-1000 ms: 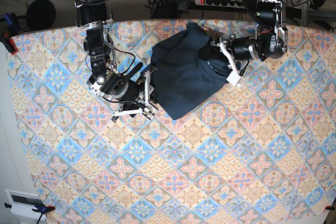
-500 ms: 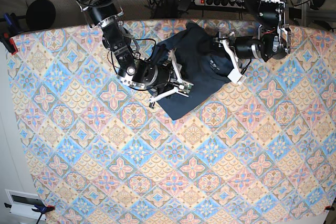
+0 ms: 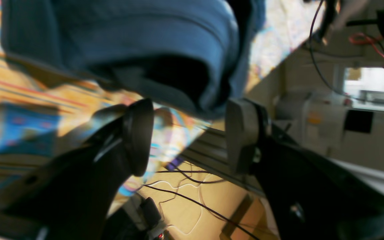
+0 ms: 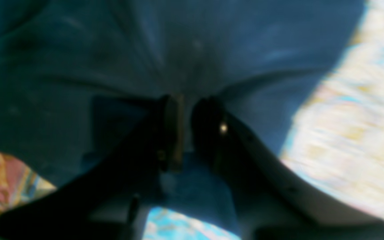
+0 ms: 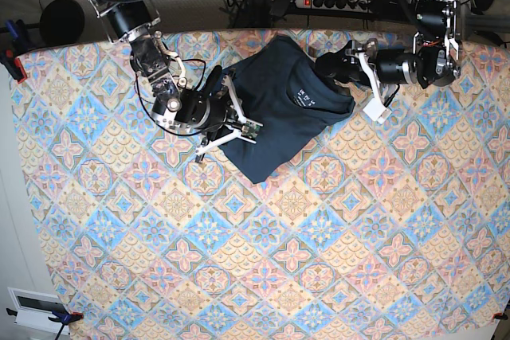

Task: Layout the t-shirt on the table in an organized manner, then fold the t-shirt properly
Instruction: 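Rotate the folded shirt with both grippers to square it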

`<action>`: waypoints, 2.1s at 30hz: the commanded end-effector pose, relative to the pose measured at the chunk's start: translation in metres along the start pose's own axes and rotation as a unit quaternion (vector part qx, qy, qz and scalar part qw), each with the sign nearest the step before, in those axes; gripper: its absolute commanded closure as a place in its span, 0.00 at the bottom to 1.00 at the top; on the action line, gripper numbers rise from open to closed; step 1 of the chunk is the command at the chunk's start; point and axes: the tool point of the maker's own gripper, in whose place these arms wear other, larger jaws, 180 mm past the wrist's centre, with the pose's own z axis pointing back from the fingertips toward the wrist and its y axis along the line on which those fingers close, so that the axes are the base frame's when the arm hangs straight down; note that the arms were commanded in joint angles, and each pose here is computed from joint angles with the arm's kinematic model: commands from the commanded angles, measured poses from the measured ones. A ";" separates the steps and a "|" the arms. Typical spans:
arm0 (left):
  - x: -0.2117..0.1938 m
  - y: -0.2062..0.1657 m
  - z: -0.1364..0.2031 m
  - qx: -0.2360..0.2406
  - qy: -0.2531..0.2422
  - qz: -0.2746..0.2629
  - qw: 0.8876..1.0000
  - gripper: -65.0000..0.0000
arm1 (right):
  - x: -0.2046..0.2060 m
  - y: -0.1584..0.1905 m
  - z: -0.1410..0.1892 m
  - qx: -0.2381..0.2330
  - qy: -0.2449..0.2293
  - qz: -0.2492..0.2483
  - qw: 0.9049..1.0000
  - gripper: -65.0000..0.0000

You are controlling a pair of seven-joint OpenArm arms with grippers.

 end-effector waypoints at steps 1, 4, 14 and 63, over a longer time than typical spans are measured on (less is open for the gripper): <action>0.012 -0.015 0.004 -0.014 -0.018 -0.026 0.999 0.49 | 0.024 -0.021 0.014 -0.030 -0.041 0.003 0.999 0.86; 0.008 -0.032 0.000 -0.030 -0.023 -0.033 0.999 0.49 | 0.031 -0.043 0.031 -0.067 -0.058 -0.004 0.996 0.87; 0.014 -0.068 -0.035 -0.089 -0.076 0.009 0.993 0.49 | 0.046 -0.070 0.017 -0.073 -0.082 -0.053 0.993 0.87; 0.072 0.058 -0.080 0.137 0.009 -0.093 0.986 1.00 | -0.063 -0.060 0.014 -0.027 0.148 0.094 0.984 0.87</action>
